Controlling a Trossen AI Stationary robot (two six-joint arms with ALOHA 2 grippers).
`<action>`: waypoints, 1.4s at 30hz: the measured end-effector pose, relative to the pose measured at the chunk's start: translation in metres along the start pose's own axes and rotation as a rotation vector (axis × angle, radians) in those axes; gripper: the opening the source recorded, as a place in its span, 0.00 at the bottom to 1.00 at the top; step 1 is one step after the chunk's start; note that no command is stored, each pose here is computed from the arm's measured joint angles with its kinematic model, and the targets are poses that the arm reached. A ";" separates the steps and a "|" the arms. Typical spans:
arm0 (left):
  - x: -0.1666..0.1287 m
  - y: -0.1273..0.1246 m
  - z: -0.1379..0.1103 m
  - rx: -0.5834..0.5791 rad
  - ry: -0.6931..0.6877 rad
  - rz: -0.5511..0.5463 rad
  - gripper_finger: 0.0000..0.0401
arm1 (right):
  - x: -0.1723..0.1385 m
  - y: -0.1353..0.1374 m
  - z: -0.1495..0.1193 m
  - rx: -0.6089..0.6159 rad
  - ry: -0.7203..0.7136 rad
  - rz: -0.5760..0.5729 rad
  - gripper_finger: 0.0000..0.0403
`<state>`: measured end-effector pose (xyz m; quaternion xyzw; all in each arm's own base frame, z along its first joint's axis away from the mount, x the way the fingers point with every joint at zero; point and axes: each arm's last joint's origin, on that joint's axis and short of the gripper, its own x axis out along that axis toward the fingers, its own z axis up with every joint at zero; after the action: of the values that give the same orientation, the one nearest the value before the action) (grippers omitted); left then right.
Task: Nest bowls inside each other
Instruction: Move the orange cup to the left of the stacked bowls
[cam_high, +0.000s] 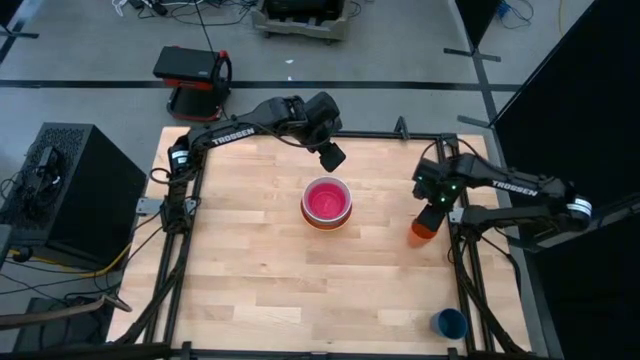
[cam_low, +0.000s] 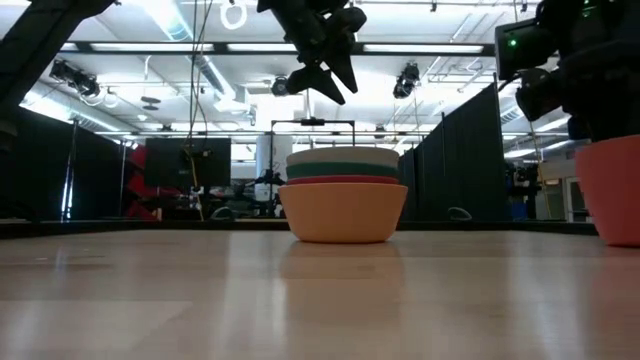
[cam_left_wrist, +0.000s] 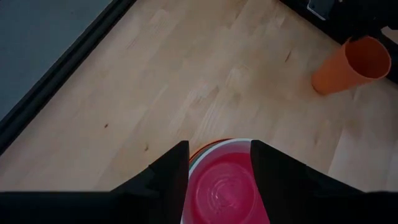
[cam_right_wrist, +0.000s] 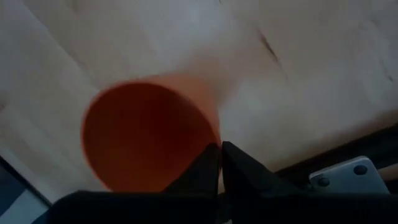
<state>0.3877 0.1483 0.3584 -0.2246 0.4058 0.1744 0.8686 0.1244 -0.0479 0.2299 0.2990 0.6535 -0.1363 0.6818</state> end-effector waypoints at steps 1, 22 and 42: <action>0.000 0.000 0.000 0.000 0.000 0.000 0.40 | 0.001 0.000 0.001 -0.002 0.007 0.003 0.03; -0.002 -0.019 -0.004 0.152 0.017 -0.144 0.40 | -0.040 0.018 0.046 0.001 -0.298 0.142 0.00; -0.038 -0.041 -0.015 0.352 -0.016 -0.160 0.40 | -0.088 0.038 0.109 -0.060 -0.481 0.196 0.00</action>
<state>0.3749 0.1014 0.3896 -0.0995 0.4042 0.0331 0.9086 0.2251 -0.1003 0.3206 0.2994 0.4443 -0.1175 0.8361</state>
